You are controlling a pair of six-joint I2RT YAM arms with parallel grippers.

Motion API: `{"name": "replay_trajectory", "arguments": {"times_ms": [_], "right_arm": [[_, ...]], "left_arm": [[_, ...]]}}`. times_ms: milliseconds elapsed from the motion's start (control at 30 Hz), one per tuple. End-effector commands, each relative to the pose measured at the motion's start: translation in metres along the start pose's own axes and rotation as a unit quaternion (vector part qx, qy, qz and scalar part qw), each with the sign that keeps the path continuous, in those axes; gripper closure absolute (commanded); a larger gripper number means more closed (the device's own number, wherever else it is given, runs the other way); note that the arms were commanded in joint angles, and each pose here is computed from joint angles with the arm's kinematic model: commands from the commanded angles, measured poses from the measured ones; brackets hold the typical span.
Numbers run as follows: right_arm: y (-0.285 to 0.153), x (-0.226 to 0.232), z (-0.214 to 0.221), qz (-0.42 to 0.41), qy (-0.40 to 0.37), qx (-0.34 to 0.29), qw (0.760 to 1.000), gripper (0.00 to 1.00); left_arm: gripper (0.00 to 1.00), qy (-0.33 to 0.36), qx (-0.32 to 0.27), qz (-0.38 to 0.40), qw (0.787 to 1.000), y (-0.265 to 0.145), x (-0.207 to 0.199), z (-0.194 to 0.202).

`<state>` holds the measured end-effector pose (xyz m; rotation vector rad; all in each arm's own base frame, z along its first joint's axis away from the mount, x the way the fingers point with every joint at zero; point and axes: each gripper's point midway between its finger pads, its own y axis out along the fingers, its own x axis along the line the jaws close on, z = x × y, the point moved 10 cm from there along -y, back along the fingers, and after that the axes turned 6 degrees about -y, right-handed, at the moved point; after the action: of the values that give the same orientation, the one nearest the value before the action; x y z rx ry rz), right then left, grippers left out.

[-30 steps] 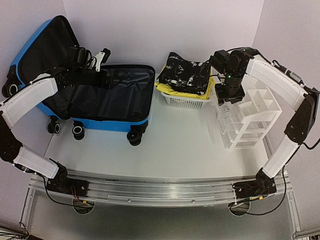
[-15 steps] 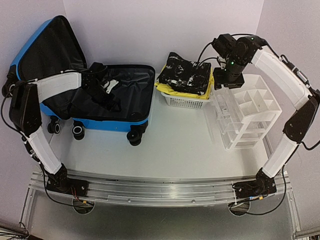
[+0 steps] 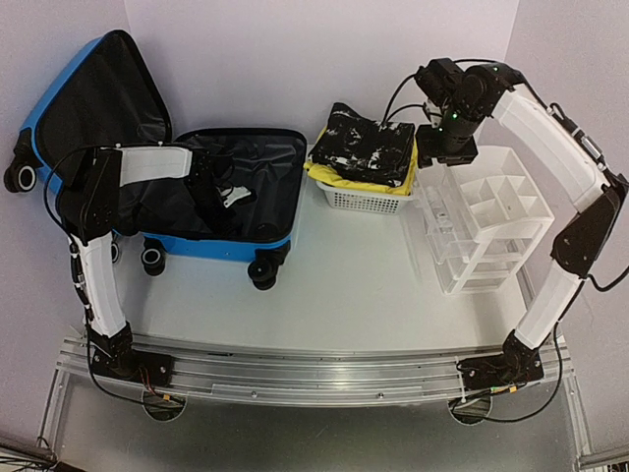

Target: Open, take out, and arrange the luggage

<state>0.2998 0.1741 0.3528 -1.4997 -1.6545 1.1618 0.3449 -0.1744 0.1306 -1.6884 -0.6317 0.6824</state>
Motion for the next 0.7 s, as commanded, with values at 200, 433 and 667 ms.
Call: {"name": "replay_trajectory", "arguments": {"times_ms": [200,433,667], "right_arm": [[-0.01,0.0,-0.008,0.016,-0.043,0.031,0.998,0.43],[-0.01,0.005,-0.024,0.005,-0.058,0.004,0.998,0.43],[-0.008,0.011,-0.036,-0.008,-0.074,-0.013,0.997,0.43]], "left_arm": [[0.5,0.028,-0.071,-0.052,0.996,-0.01,0.013,-0.043],[0.73,0.004,-0.122,-0.063,0.991,-0.017,0.026,-0.064],[0.7,0.041,-0.126,0.015,0.991,-0.023,0.025,-0.072]]}}
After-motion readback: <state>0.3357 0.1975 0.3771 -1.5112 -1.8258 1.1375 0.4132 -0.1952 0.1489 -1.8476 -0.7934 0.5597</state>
